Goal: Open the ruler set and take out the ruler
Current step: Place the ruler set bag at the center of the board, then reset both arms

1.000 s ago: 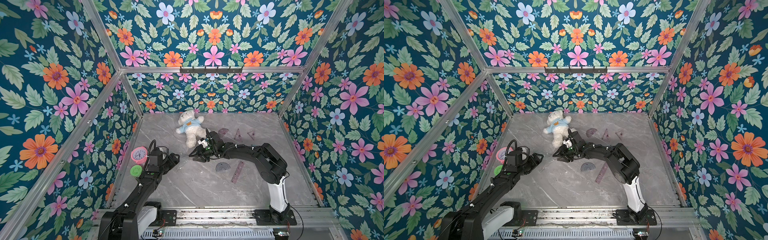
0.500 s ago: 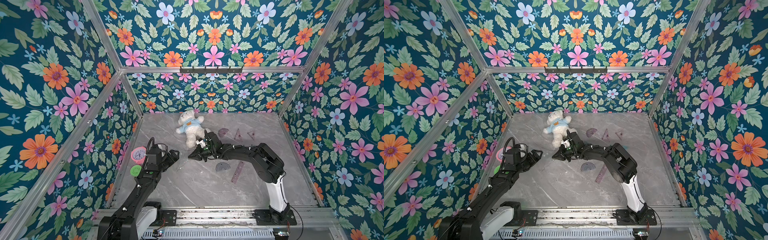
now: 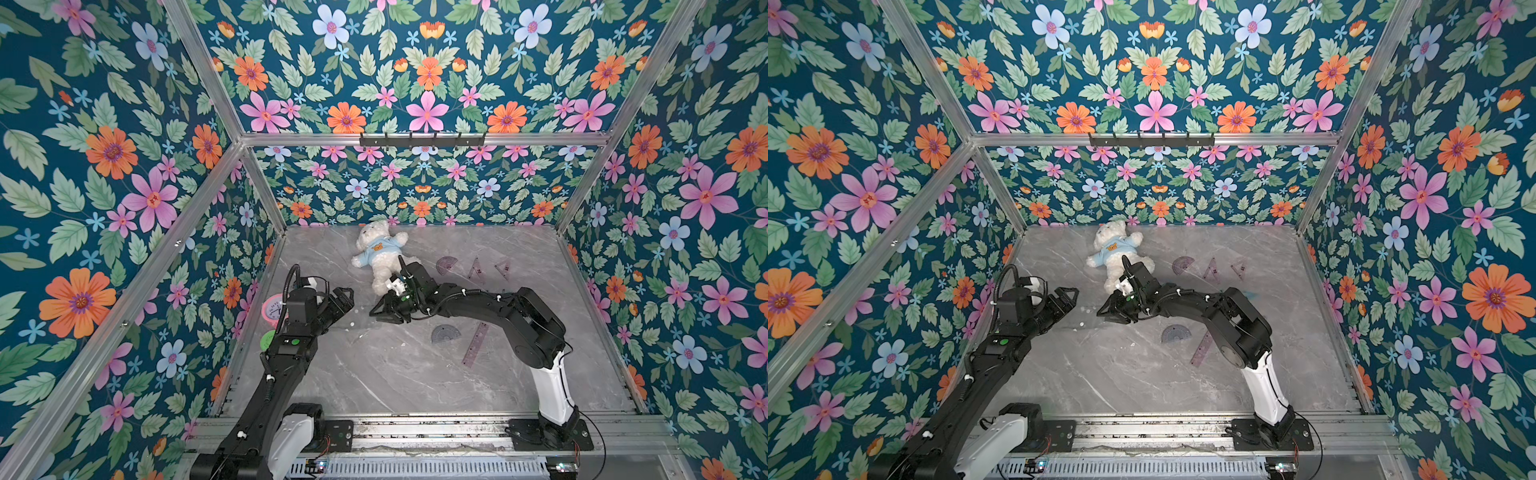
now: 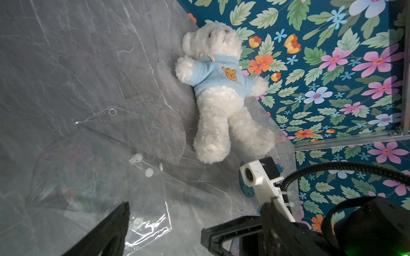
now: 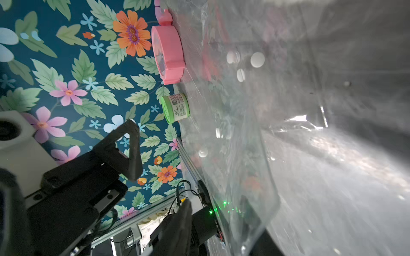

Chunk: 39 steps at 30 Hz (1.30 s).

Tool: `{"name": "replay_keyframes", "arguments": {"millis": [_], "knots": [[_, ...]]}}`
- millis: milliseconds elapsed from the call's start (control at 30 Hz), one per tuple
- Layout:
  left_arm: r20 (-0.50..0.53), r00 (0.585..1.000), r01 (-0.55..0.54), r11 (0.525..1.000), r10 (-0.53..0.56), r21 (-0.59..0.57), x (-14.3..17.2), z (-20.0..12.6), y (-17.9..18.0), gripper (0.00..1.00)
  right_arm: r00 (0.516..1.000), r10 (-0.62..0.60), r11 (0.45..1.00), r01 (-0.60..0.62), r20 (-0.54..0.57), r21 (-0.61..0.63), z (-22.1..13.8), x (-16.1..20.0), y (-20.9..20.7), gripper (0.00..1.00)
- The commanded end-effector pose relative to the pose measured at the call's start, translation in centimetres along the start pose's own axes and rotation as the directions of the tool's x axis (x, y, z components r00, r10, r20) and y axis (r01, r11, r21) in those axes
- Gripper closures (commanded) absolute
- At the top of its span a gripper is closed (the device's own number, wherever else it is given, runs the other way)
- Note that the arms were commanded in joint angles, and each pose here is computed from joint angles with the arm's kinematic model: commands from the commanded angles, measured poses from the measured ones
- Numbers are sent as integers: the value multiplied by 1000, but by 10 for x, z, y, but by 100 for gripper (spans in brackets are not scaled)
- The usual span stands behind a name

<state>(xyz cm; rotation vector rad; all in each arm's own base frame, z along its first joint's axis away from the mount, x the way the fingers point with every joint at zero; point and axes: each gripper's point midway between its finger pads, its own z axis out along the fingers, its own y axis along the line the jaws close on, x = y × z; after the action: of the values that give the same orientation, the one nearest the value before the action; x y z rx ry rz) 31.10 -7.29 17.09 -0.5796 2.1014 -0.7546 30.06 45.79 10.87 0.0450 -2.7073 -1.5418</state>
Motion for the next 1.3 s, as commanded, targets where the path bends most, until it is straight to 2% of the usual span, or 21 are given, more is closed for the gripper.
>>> {"name": "replay_keyframes", "arguments": {"millis": [0, 67, 167, 200, 267, 400, 500, 533, 600, 733, 800, 833, 900, 967, 1033, 1133, 1267], "knots": [[9, 1000, -24, 1000, 24, 5, -4, -3, -3, 6, 998, -53, 993, 49, 35, 104, -14, 1, -10, 47], [19, 999, -50, 999, 50, 20, -8, -3, -9, 6, 996, -84, 987, 76, 45, 143, -23, 3, -11, 44], [38, 993, -110, 993, 109, 44, -16, -7, -20, 5, 988, -138, 966, 120, 63, 227, -41, 5, -14, 33], [50, 990, -137, 989, 134, 51, -21, -9, -26, 1, 985, -161, 956, 139, 67, 258, -48, 5, -15, 32], [70, 980, -189, 981, 185, 51, -29, -13, -33, 1, 977, -201, 934, 168, 74, 316, -62, 7, -16, 29], [144, 944, -304, 952, 296, 38, -53, -26, -52, 1, 950, -296, 876, 229, 98, 425, -97, 11, -16, 24], [215, 899, -397, 917, 381, 36, -71, -36, -69, 1, 904, -407, 814, 293, 132, 501, -133, 11, -7, 23], [236, 881, -429, 902, 409, 38, -76, -39, -75, 1, 881, -449, 796, 319, 149, 514, -145, 12, -1, 23], [275, 839, -495, 869, 469, 27, -84, -42, -83, 1, 796, -571, 740, 393, 201, 545, -176, 13, 13, 24], [334, 764, -597, 801, 552, 41, -86, -41, -92, 1, 582, -758, 620, 503, 294, 602, -228, 21, 18, 23], [361, 695, -694, 712, 622, 109, -71, -37, -101, 1, 484, -798, 591, 510, 359, 625, -256, 28, 9, 22], [368, 674, -719, 684, 641, 124, -64, -33, -100, 1, 448, -799, 595, 491, 401, 636, -271, 31, 1, 19], [382, 671, -717, 687, 636, 115, -59, -28, -91, 1, 384, -787, 613, 406, 483, 678, -302, 32, -20, 16], [395, 674, -701, 710, 624, 73, -59, -25, -78, 1, 302, -794, 605, 299, 528, 738, -333, 33, -46, 14], [435, 672, -660, 751, 599, -16, -65, -25, -57, 1, 221, -801, 594, 176, 557, 785, -362, 36, -72, 11], [469, 641, -616, 771, 608, -158, -65, -27, -20, 1, 180, -806, 577, 26, 564, 816, -393, 38, -103, 8], [432, 622, -590, 753, 653, -290, -61, -23, 14, 1, 193, -807, 551, -92, 558, 830, -415, 33, -134, 6]]}}
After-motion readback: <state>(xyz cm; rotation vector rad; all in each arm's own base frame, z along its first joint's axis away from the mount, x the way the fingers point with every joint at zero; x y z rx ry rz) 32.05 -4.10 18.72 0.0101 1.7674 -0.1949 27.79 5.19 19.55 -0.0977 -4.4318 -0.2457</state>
